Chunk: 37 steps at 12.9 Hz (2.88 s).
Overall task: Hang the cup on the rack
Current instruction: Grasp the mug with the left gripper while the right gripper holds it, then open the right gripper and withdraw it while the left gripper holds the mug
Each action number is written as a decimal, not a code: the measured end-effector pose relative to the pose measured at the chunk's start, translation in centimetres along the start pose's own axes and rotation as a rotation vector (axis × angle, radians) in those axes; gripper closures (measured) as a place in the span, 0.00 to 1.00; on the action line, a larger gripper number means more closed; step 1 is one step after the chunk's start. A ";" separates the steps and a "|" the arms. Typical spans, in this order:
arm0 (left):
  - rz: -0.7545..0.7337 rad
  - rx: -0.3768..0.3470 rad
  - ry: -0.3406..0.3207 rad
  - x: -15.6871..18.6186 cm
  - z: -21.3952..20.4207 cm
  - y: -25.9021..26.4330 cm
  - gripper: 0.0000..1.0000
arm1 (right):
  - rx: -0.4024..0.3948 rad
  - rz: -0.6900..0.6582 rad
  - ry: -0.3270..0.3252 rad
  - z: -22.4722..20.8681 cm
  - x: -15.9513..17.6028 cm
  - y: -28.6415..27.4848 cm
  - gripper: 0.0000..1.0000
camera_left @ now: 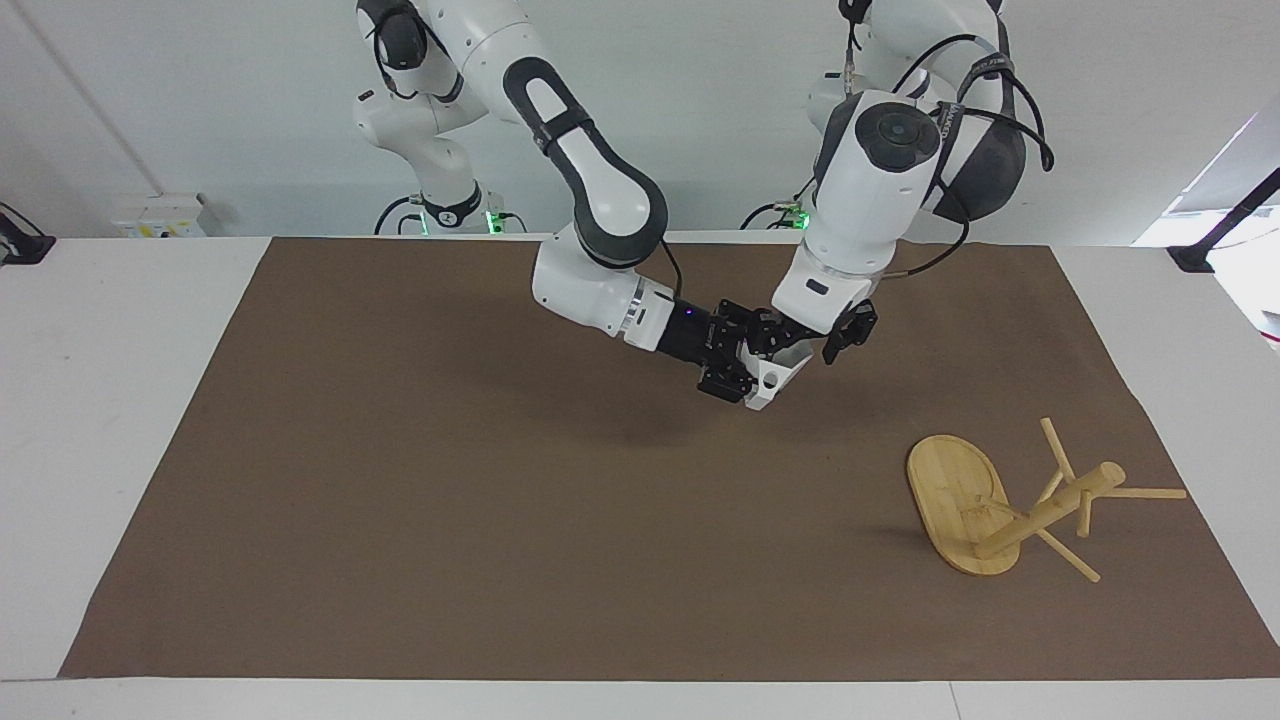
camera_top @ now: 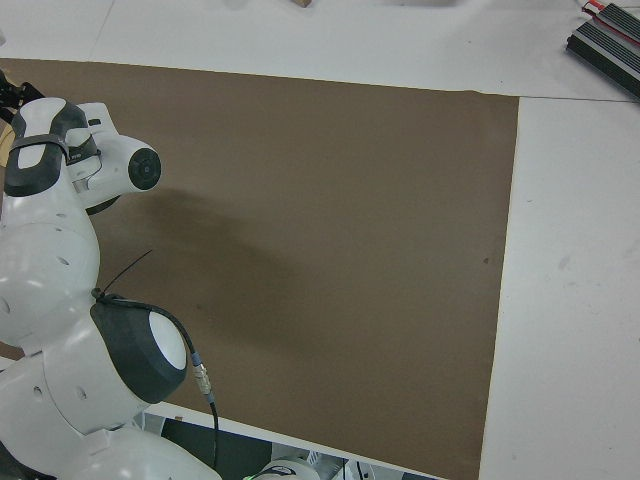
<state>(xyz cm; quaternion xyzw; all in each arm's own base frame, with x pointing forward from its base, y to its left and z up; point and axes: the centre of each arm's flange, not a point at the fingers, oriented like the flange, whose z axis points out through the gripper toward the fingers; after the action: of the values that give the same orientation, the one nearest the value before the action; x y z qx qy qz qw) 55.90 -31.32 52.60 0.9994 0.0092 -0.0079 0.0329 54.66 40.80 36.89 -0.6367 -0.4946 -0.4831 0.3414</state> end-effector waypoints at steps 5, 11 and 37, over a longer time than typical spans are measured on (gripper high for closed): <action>-0.018 -0.020 -0.013 0.2 0.2 -0.6 0.53 | 0.002 -0.001 0.001 0.1 0.1 -0.1 0.21; -0.080 -0.024 -0.063 0.1 0.3 -2.0 0.89 | 0.001 0.004 0.003 0.1 0.2 -0.1 0.21; -0.292 0.035 0.089 3.2 -1.6 -6.2 0.96 | 0.326 0.237 -0.235 -41.2 -14.2 17.4 0.00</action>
<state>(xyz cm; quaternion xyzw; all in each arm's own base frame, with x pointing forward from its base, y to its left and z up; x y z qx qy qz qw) 59.05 -25.01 53.78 0.9872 0.1558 0.0316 0.0133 59.31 -5.85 36.46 -0.6787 -0.5241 -0.2761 0.4342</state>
